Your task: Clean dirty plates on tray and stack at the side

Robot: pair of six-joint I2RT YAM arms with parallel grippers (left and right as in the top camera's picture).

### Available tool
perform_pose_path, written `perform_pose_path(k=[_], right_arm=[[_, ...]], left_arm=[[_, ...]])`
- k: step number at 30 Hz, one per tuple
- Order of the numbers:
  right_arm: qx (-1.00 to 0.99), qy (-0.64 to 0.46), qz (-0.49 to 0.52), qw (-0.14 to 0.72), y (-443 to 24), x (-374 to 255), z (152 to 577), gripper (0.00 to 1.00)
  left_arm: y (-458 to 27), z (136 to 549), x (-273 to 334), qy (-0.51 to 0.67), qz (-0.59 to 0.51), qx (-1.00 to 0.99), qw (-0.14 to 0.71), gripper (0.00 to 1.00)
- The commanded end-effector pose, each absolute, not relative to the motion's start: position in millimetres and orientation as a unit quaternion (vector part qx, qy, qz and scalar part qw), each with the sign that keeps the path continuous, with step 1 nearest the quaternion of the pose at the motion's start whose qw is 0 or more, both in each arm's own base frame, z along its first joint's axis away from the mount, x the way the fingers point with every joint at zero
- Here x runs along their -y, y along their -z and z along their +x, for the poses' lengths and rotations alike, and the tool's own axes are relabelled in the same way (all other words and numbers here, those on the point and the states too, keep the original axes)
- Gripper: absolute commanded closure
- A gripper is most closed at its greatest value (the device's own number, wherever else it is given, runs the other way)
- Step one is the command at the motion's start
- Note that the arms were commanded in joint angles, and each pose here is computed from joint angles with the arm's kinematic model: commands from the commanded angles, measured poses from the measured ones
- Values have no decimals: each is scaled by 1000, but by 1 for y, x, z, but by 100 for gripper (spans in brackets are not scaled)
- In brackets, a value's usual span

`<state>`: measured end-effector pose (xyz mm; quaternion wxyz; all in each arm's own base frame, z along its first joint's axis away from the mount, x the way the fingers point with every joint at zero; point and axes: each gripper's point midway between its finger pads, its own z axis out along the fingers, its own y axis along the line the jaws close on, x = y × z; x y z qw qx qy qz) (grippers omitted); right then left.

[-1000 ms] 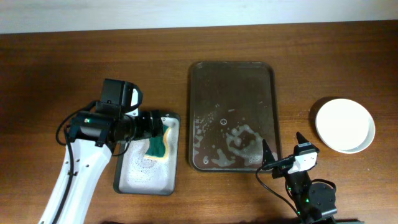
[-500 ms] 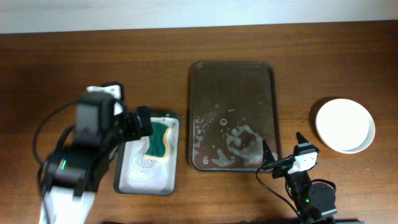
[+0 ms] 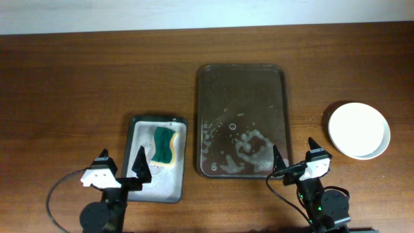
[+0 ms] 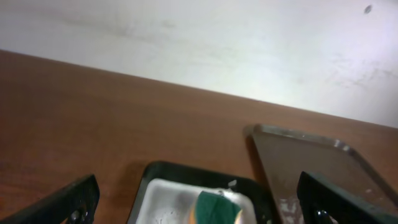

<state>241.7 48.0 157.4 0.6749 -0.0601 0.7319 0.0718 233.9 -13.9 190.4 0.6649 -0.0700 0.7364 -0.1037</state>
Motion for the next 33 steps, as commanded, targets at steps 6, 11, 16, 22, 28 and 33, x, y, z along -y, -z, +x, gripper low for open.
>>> perform_pose_path(k=[6, 11, 16, 22, 28, 33], right_arm=[[-735, -66, -52, 673, -154, -44, 242, 1], [-735, -66, -52, 673, -154, -44, 242, 1], [-734, -66, -52, 673, -154, -44, 242, 1], [-734, -66, -52, 673, -154, -44, 242, 1], [-735, -66, -52, 673, -154, -44, 242, 1], [-734, -66, -52, 673, -154, -44, 242, 1]], left_arm=[[-158, 245, 20, 110, -51, -731, 672, 0], [-158, 245, 20, 110, -51, -731, 672, 0], [-158, 245, 20, 110, -51, -731, 672, 1], [-158, 245, 20, 110, -51, -731, 672, 0], [-158, 245, 20, 110, -51, -731, 672, 0], [-158, 245, 20, 110, -51, -731, 672, 0]])
